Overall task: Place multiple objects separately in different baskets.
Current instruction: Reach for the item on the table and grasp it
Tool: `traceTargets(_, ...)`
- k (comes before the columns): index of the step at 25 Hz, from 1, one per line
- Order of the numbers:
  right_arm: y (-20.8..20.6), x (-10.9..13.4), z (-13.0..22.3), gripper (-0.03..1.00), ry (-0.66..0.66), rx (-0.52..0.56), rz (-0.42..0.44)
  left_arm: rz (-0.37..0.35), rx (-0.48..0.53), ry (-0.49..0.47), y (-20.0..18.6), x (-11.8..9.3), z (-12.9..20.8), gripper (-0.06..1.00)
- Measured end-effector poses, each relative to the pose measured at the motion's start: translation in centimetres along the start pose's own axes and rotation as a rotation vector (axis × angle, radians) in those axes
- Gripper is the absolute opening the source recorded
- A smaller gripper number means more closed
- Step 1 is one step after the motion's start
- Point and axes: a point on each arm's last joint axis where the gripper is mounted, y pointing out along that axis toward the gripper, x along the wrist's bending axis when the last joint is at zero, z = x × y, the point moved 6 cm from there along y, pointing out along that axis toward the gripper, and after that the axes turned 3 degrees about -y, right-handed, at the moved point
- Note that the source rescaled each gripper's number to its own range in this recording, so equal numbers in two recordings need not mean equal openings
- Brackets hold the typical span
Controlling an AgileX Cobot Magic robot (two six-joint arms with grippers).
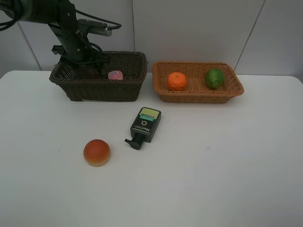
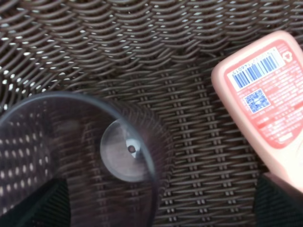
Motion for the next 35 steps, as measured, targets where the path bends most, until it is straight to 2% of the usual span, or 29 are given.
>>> traceTargets(5,0.0,0.0,0.0,0.66,0.0,0.0,0.0,0.015,-0.065,-0.017,-4.5,0.1,-1.6,1.0)
traceTargets(9,0.0,0.0,0.0,0.66,0.0,0.0,0.0,0.03,-0.054,0.035,-7.4,-1.3,-1.4,1.0)
traceTargets(15,0.0,0.0,0.0,0.66,0.0,0.0,0.0,0.065,0.022,0.121,-9.0,-5.7,0.5,1.0)
traceTargets(18,0.0,0.0,0.0,0.66,0.0,0.0,0.0,0.097,0.046,0.139,-9.8,-9.1,1.7,1.0)
traceTargets(21,0.0,0.0,0.0,0.66,0.0,0.0,0.0,0.129,0.049,0.146,-10.5,-12.1,2.6,1.0)
traceTargets(25,0.0,0.0,0.0,0.66,0.0,0.0,0.0,0.159,0.049,0.168,-11.2,-14.9,3.6,1.0)
traceTargets(28,0.0,0.0,0.0,0.66,0.0,0.0,0.0,0.17,0.067,0.149,-11.0,-15.9,4.3,1.0)
traceTargets(35,0.0,0.0,0.0,0.66,0.0,0.0,0.0,0.218,0.162,0.012,-8.8,-17.5,5.7,1.0)
